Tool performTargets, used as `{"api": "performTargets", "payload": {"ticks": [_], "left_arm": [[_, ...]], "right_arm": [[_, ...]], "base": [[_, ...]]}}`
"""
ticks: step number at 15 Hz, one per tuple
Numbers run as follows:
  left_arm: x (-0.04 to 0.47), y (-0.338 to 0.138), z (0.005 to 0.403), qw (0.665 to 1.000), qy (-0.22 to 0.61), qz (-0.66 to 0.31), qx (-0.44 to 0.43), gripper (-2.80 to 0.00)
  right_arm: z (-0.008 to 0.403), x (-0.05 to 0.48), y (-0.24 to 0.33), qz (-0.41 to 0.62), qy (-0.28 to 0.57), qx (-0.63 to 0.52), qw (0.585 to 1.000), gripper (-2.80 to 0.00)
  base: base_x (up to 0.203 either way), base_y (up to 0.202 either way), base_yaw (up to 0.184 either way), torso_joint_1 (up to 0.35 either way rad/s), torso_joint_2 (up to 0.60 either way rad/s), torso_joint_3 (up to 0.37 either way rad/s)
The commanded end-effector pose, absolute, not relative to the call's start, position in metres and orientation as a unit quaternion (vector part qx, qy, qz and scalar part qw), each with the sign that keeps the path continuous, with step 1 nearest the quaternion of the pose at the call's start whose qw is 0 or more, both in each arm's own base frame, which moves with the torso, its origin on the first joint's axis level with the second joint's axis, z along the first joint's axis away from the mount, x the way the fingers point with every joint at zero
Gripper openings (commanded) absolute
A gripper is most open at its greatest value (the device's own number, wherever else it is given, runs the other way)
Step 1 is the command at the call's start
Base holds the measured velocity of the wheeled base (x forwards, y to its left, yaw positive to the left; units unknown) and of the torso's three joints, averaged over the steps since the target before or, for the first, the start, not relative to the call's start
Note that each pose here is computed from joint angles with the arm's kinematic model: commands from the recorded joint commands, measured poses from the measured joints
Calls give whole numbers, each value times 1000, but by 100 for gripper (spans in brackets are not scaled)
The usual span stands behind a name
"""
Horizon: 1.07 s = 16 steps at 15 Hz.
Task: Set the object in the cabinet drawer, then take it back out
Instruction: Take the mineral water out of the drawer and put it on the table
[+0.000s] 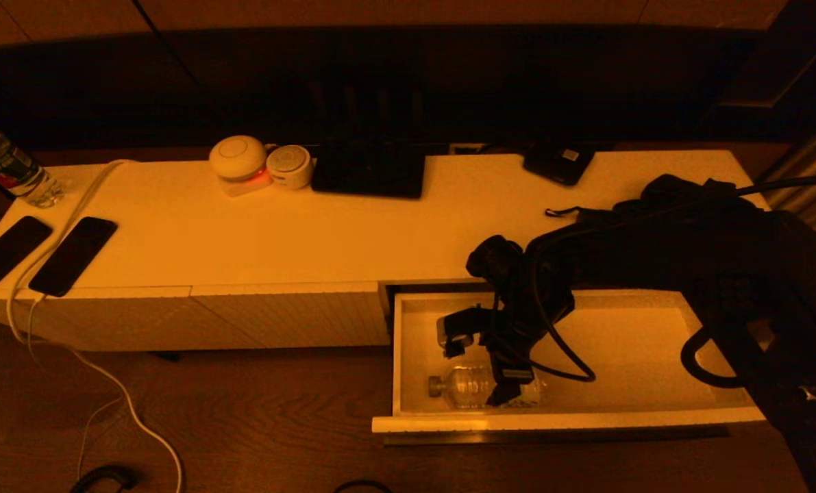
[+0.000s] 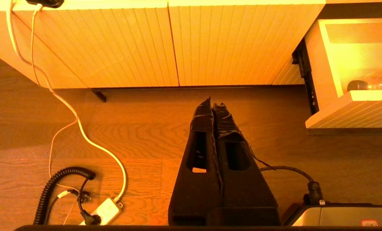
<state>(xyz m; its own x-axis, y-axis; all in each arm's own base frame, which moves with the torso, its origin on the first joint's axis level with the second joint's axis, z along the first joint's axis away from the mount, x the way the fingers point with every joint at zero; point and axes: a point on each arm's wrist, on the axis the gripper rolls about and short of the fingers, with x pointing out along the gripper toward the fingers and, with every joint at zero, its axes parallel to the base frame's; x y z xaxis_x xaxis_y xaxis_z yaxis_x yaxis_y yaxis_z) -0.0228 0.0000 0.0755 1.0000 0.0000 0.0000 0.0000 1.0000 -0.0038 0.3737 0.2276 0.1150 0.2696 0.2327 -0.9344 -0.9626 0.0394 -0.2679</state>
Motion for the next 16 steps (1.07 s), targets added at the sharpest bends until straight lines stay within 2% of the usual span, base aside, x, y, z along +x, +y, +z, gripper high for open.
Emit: {"api": "performTargets", "payload": {"ticks": [1, 16], "left_arm": [[-23, 0, 75, 1000, 0, 0, -2, -280], [-23, 0, 75, 1000, 0, 0, -2, -280]], "right_arm": [[111, 373, 228, 485, 370, -502, 614, 0], [104, 373, 229, 487, 381, -500, 607, 0]], "base": [[0, 0, 0, 0, 0, 0], [0, 0, 0, 0, 0, 0]]}}
